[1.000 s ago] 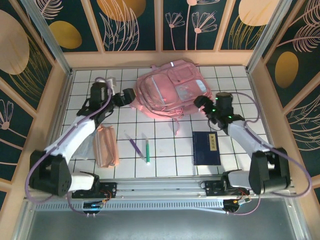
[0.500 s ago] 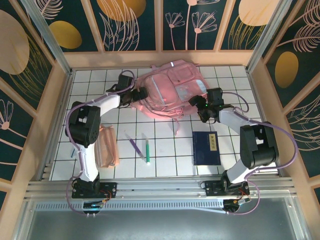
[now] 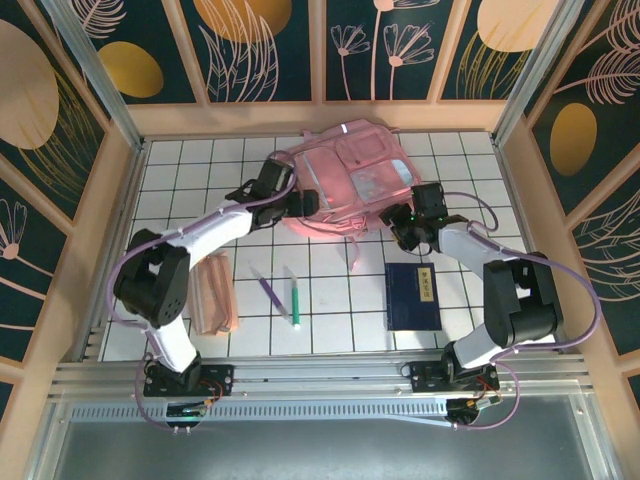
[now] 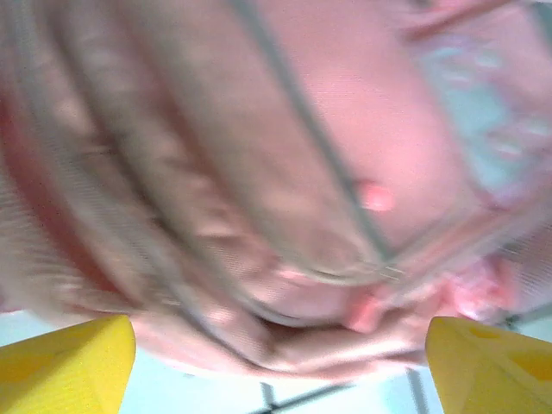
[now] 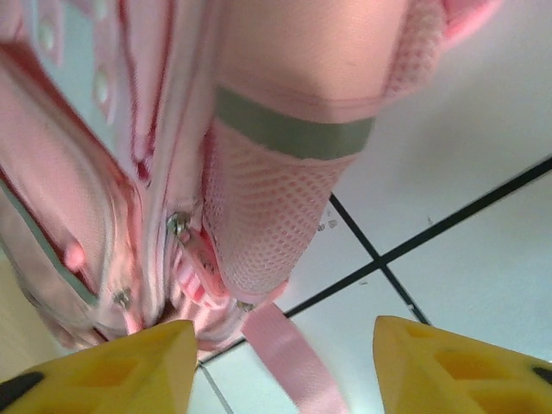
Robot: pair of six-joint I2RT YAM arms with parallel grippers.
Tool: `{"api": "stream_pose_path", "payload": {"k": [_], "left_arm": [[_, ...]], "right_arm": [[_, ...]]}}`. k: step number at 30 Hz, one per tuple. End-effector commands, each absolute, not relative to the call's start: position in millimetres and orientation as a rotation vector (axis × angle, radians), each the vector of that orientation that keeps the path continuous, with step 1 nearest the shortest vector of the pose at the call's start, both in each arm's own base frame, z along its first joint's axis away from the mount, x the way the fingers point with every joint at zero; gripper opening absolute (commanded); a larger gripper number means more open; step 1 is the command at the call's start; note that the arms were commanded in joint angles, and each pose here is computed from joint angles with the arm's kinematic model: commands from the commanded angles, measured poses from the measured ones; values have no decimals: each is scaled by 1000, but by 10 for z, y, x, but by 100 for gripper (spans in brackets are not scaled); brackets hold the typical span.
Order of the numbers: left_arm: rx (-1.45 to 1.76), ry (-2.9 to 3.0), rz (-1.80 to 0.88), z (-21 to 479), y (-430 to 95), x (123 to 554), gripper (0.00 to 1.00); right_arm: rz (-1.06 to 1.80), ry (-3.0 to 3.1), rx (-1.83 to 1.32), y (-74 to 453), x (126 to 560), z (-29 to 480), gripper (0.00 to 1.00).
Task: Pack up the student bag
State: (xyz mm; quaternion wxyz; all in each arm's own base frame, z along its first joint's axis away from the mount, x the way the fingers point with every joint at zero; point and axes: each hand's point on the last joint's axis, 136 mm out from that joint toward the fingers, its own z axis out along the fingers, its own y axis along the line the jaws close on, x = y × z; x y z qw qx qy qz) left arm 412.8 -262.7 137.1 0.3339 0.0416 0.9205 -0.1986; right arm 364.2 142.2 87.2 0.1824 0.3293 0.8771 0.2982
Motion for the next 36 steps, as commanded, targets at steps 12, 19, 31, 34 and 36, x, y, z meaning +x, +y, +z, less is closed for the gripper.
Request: {"api": "stream_pose_path", "payload": {"k": [12, 19, 31, 34, 36], "left_arm": [[-224, 2453, -218, 1350, -1941, 4617, 92], [-412, 2558, -43, 917, -1711, 4856, 78], [-538, 2659, -273, 426, -1829, 4872, 14], [-533, 2627, -382, 674, -1897, 4771, 3], [-550, 2612, -504, 788, -1974, 4634, 2]], "right_arm": [[706, 2440, 150, 1752, 3647, 1192, 36], [734, 2477, -17, 1926, 3555, 1226, 34], [620, 2574, -157, 1872, 3455, 1204, 31], [662, 2591, -298, 1982, 3338, 1192, 38], [808, 2601, -468, 2179, 3133, 1193, 41]]}}
